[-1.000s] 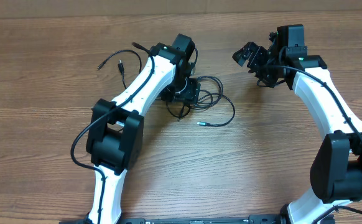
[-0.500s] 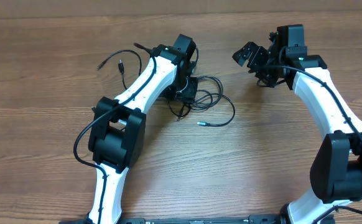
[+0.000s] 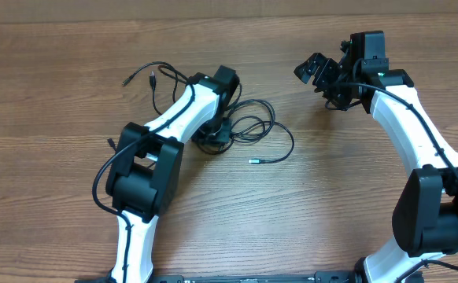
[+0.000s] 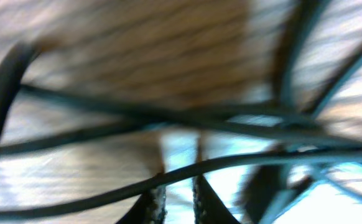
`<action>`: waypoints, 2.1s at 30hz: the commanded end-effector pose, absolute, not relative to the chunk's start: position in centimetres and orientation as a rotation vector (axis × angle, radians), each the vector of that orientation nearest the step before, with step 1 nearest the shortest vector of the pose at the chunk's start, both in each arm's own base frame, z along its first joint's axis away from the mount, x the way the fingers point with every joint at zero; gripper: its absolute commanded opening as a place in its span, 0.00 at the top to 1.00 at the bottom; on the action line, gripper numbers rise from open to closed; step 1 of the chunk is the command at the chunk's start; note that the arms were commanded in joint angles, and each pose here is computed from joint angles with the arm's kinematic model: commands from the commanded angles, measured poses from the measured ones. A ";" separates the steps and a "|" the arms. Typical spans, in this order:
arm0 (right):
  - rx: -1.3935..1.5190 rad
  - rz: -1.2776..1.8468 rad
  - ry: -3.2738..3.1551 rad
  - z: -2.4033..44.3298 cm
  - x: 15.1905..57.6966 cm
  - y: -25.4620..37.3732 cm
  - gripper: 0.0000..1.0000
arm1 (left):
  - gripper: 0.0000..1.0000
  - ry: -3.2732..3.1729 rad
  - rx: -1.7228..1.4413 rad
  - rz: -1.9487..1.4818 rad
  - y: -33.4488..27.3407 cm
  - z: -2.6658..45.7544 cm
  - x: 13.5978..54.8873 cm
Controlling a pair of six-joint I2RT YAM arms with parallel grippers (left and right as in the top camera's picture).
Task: Untangle cables
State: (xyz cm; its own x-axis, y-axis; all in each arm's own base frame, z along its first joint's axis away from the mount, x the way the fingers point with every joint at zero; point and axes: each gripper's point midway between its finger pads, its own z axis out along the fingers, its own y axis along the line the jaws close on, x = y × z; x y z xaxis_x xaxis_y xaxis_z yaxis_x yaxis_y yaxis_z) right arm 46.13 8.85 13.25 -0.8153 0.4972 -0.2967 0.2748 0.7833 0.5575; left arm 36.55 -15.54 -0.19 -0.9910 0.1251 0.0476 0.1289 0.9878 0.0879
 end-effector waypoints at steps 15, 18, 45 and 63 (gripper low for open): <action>0.569 0.707 2.529 13.7 46.5 8.9 0.00 | 0.95 -2.983 -0.117 -0.182 -10.2 1.9 33.2; 0.569 0.707 2.529 13.7 46.5 8.9 0.00 | 0.93 -3.172 -0.112 0.010 -12.4 6.8 36.0; 0.569 0.707 2.529 13.7 46.5 8.9 0.00 | 0.55 -3.053 -0.293 0.293 -21.4 -1.0 35.3; 0.569 0.707 2.529 13.7 46.5 8.9 0.00 | 0.96 -3.066 -0.291 0.333 -21.8 -0.7 35.8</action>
